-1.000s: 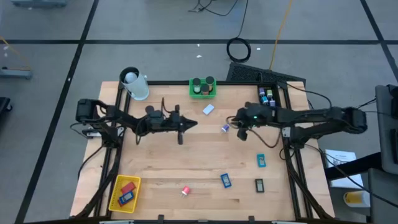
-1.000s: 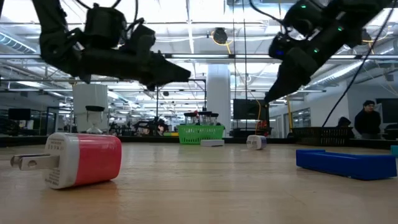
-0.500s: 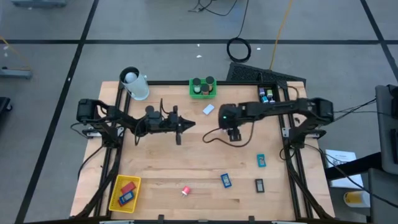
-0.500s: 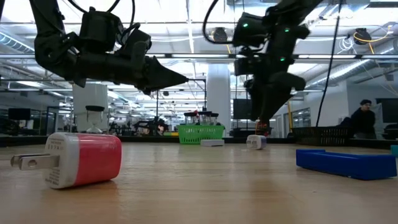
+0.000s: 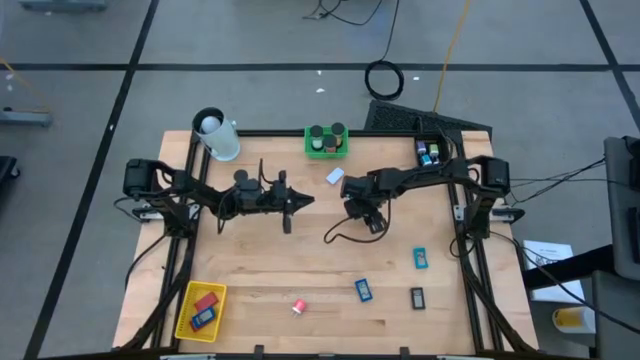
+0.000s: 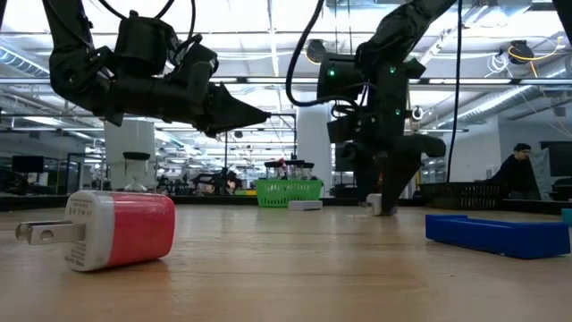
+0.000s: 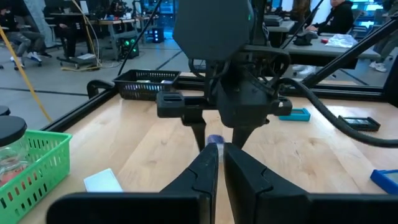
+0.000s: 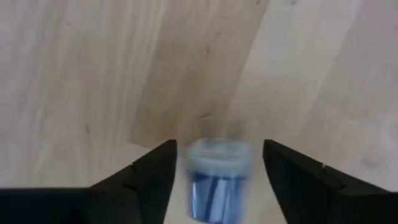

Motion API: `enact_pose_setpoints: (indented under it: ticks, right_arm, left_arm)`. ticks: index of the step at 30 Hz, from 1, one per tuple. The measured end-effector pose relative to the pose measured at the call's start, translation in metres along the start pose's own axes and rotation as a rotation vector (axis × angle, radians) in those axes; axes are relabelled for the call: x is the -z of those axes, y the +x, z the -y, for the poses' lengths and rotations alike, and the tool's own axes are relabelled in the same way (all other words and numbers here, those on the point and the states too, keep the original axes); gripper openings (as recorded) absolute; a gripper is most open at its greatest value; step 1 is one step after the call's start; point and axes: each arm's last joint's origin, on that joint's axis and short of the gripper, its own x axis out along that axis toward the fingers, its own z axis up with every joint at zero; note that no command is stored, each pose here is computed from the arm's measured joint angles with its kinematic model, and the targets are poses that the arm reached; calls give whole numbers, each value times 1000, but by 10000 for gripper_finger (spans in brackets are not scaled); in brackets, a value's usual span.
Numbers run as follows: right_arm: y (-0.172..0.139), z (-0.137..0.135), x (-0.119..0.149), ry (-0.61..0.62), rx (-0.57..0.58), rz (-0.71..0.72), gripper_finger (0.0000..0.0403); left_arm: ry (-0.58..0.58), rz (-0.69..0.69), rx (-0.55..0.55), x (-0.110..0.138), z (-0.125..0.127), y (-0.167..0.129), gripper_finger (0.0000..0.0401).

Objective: Pick & Place Office items
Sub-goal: Put the purple adapter into the black basket

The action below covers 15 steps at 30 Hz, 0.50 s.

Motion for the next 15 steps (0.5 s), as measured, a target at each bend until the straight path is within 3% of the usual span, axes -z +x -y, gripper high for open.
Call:
enact_pose_setpoints:
  ticks: [9,15]
  right_arm:
    - [-4,0,4,104,-11,-26,116]
    - [-4,-1,7,174,-11,-50,128]
  left_arm:
    - [2,-6,-1,1,0,0,31]
    - [1,-7,0,1,0,0,31]
